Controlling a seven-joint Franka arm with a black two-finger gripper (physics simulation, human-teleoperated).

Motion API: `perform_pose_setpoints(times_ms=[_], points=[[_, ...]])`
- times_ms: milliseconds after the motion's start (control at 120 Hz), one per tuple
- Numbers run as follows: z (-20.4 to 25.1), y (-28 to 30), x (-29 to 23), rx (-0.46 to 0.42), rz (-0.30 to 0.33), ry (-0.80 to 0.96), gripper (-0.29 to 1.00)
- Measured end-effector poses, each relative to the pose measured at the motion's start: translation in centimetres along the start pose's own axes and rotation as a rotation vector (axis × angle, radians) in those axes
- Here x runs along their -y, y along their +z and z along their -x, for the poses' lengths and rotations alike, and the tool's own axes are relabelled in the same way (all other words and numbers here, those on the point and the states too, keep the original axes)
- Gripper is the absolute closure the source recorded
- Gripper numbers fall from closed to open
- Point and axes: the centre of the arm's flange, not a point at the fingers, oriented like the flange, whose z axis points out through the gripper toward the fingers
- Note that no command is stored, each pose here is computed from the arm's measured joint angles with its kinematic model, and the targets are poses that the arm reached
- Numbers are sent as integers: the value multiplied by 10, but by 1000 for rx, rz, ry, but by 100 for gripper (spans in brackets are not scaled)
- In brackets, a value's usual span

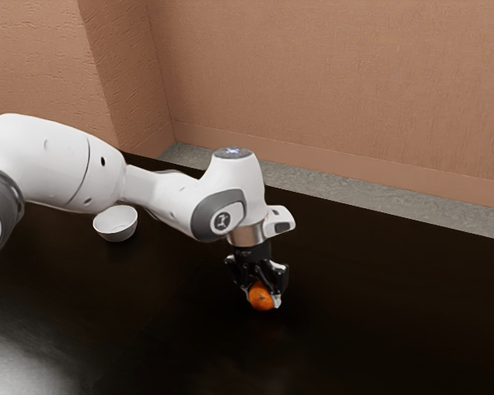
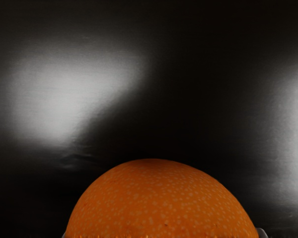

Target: Place the pear in the bowl.

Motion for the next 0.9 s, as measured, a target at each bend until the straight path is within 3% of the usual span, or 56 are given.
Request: perform_pose_setpoints(times_ms=[358, 592, 900], points=[[8, -90, 15, -63, -35, -46, 59], [11, -103, 20, -51, -53, -69, 70], [6, -111, 56, -42, -73, -147, 60]])
